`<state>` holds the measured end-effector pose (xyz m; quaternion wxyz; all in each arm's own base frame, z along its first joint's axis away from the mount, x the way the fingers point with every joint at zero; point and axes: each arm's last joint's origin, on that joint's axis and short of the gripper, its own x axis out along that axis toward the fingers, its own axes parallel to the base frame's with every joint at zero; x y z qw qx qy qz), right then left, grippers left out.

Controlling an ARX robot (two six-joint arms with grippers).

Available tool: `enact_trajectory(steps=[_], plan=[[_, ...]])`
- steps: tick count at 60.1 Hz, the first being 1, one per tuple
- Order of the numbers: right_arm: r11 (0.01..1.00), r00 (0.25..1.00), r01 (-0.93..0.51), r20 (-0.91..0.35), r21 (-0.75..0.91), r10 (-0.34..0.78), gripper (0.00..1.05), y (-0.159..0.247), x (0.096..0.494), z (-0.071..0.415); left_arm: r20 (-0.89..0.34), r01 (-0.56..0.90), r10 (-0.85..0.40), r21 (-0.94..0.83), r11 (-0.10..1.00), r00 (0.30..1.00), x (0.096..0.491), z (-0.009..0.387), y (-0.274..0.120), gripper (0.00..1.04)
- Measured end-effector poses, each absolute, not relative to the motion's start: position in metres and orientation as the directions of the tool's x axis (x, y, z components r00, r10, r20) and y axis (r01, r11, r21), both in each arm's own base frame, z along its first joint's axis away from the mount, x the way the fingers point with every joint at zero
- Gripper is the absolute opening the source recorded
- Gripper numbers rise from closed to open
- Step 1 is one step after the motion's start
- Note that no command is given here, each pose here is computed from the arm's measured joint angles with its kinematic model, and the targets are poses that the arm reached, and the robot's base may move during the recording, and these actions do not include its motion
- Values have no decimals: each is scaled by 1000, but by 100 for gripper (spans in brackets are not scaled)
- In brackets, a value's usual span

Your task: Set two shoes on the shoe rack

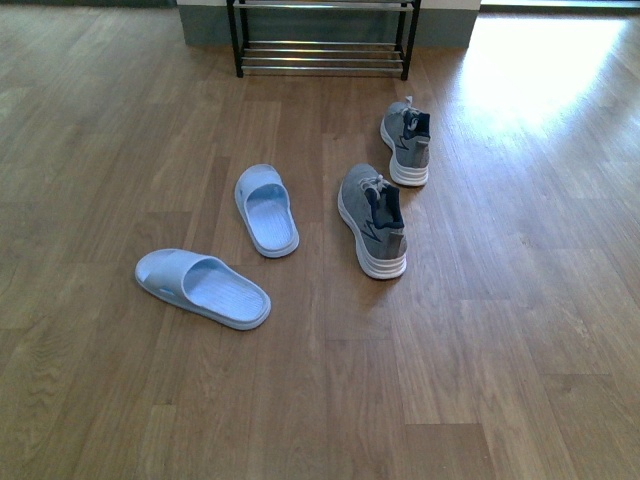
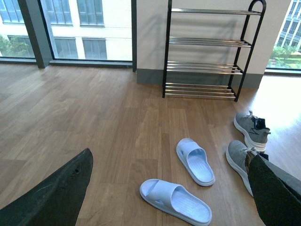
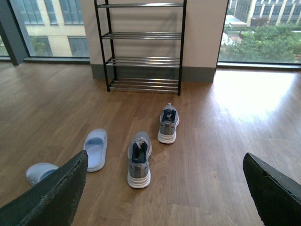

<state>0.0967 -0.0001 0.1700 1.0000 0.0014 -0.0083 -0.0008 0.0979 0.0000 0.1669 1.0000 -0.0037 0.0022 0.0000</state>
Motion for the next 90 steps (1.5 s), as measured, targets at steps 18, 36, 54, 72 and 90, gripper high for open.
enact_trajectory(steps=[18, 36, 54, 72, 90], plan=[[1000, 1000, 1, 16, 3, -1, 95, 0, 97, 170, -4, 0, 0, -7, 1000, 1000, 98, 167, 0, 95], [1000, 1000, 1, 17, 3, -2, 95, 0, 97, 170, -4, 0, 0, -7, 1000, 1000, 98, 167, 0, 95], [1000, 1000, 1, 17, 3, -1, 95, 0, 97, 170, -4, 0, 0, -7, 1000, 1000, 98, 167, 0, 95], [1000, 1000, 1, 16, 3, -1, 95, 0, 97, 170, -4, 0, 0, -7, 1000, 1000, 98, 167, 0, 95], [1000, 1000, 1, 17, 3, -2, 95, 0, 97, 170, -4, 0, 0, -7, 1000, 1000, 98, 167, 0, 95]])
